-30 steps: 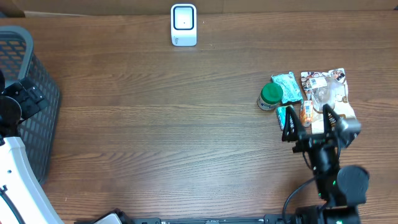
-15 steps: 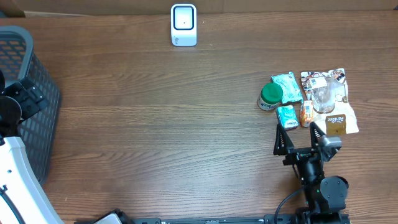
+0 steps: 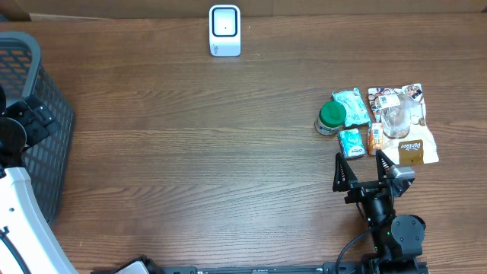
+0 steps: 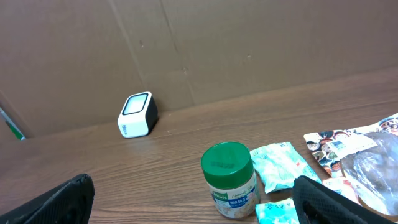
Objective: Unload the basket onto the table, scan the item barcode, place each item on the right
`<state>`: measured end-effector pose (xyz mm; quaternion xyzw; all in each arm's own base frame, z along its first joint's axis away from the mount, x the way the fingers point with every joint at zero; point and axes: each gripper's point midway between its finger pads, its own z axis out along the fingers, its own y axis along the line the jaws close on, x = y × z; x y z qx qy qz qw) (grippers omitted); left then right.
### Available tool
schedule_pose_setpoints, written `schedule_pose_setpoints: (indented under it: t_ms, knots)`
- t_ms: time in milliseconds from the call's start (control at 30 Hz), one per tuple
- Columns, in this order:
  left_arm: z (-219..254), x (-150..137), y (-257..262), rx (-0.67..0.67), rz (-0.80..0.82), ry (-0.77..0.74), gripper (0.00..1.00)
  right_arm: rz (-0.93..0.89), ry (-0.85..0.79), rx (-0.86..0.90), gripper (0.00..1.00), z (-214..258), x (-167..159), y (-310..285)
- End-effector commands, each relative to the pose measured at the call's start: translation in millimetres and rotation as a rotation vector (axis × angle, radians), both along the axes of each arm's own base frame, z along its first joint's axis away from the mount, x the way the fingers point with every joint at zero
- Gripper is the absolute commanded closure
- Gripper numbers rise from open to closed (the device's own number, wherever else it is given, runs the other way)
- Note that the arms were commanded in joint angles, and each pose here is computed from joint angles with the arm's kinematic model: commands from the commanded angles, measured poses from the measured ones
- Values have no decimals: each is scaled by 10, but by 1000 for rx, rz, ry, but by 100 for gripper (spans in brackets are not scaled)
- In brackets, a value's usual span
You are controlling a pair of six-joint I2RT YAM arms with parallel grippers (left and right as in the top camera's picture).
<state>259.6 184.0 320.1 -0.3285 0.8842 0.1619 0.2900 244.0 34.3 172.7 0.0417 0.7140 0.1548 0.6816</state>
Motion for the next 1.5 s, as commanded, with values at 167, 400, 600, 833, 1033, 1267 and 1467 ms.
schedule_pose_setpoints:
  t_ms: [167,400,600,833,1033,1267,1467]
  knots:
    - [28,-8,27,18,-1,6,0,11,-4,7,0,-16,-4,24]
    - [28,-8,27,18,-1,6,1,11,-4,7,0,-16,-4,24]
    - [28,-8,28,18,-1,6,0,11,-4,7,0,-16,-4,24]
    - [307,-122,-188,63,-46,-81,0,11,-4,7,0,-16,-4,24]
    - [690,-284,-670,116,-185,-224,0,11,-4,7,0,-16,-4,24]
    - [964,-641,-866,162,-218,-351,1,11,-4,7,0,-16,-4,24]
    - [763,-851,-1023,154,-268,-357,1,11,-4,7,0,-16,-4,24]
